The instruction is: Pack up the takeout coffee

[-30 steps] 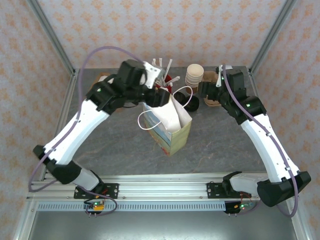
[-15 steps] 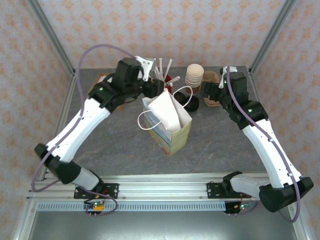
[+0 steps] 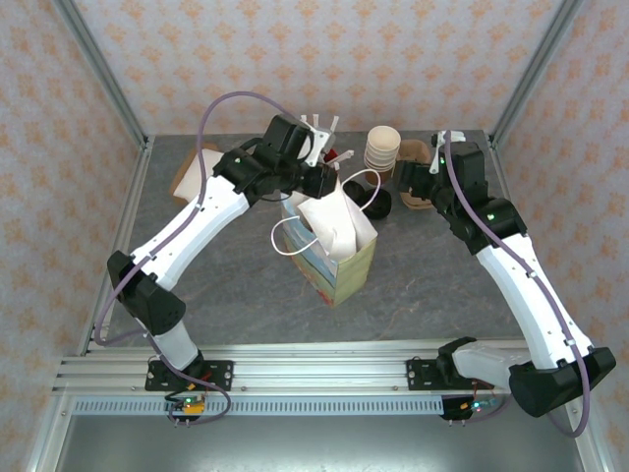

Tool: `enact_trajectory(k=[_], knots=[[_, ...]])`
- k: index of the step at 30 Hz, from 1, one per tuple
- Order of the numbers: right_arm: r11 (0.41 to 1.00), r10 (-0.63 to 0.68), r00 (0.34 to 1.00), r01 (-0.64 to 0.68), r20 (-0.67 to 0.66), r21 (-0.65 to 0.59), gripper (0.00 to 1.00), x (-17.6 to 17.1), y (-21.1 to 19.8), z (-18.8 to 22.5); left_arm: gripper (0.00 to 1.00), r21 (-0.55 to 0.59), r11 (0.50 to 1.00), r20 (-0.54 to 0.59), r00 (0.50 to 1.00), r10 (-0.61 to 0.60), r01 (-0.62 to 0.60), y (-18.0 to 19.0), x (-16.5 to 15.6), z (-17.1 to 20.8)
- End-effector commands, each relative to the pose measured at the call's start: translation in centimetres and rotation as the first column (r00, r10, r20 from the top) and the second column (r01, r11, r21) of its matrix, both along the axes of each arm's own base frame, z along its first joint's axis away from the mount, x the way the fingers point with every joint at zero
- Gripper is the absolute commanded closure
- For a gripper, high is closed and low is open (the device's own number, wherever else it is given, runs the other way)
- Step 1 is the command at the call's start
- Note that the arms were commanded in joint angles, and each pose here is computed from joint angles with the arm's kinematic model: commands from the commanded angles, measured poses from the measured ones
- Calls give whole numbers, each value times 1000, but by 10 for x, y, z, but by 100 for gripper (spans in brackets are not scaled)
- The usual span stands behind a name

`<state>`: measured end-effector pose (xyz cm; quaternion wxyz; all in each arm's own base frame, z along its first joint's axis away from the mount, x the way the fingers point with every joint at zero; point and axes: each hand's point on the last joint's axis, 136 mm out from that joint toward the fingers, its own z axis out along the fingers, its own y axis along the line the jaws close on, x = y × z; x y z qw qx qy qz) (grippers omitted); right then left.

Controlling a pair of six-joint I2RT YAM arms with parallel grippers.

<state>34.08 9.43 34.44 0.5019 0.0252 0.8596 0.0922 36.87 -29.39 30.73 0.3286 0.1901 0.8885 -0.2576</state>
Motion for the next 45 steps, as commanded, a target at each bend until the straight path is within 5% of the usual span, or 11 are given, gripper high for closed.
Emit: enact_trajectory(k=[1, 13, 19, 24, 29, 33, 36, 40, 45], knots=[[1000, -1, 1000, 1, -9, -4, 15, 0, -1, -4, 78, 29, 998, -59, 997, -47, 48, -3, -16, -16], [1000, 4, 1000, -3, -13, 2, 15, -2, 0, -3, 71, 78, 994, -150, 986, -70, 83, 3, -36, -34], [1000, -19, 1000, 19, 3, -7, 15, -4, -6, 3, 52, 12, 999, 25, 999, -33, 32, 14, -35, 22], [988, -135, 989, 139, 62, -62, 13, -4, -30, 8, 39, -9, 977, 227, 951, 210, -214, 66, -19, 53], [930, -319, 940, 335, 122, -149, 10, 0, -66, -2, 20, -96, 823, 387, 741, 549, -560, 158, -13, 62], [852, -447, 872, 483, 202, -202, 4, 4, -92, -16, 3, -125, 596, 453, 488, 746, -794, 242, -22, 46], [813, -502, 832, 547, 235, -201, 1, 11, -105, -41, 0, -95, 426, 467, 337, 817, -900, 294, -26, 13], [776, -563, 793, 604, 234, -181, 1, 20, -122, -84, 0, 2, 306, 468, 271, 841, -952, 335, -16, -49], [804, -514, 833, 551, 203, -224, 1, 33, -120, -137, 0, 148, 327, 571, 350, 742, -933, 341, 7, -103]])
